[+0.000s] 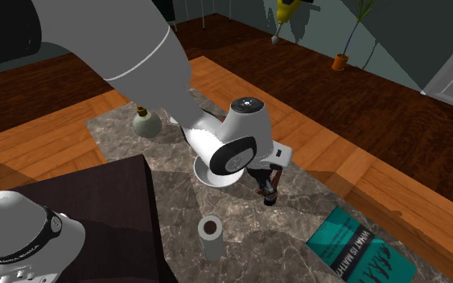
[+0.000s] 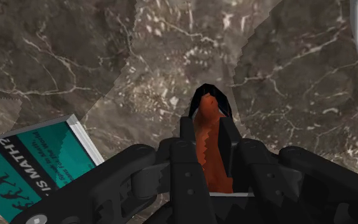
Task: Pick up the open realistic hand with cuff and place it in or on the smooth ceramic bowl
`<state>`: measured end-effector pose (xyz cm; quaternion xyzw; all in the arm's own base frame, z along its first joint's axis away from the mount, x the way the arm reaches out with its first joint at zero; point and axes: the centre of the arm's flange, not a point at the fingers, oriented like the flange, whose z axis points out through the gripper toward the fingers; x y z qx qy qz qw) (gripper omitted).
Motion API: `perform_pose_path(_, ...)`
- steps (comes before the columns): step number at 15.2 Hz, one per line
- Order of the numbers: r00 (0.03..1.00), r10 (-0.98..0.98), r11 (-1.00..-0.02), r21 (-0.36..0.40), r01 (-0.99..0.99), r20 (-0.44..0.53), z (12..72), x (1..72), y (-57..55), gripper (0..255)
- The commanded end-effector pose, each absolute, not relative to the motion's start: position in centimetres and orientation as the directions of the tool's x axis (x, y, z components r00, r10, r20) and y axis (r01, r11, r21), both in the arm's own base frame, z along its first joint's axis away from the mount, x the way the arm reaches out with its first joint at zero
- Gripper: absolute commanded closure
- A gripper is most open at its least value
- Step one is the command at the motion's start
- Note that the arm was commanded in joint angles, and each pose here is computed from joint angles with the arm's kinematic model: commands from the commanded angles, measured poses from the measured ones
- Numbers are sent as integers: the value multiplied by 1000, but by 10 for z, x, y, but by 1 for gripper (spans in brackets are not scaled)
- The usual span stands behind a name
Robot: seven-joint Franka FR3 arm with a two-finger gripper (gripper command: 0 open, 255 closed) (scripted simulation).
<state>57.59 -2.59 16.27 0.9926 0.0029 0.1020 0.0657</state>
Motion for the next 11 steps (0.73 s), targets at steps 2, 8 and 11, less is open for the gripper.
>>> perform_pose_path(2, 979, 19, -991, 131, -8, 201, 162, 576, -26, 255)
perform_pose_path(8, 979, 19, -991, 131, -8, 201, 183, 576, -26, 255)
perform_pose_path(11, 979, 19, -991, 131, -8, 201, 199, 576, -26, 255)
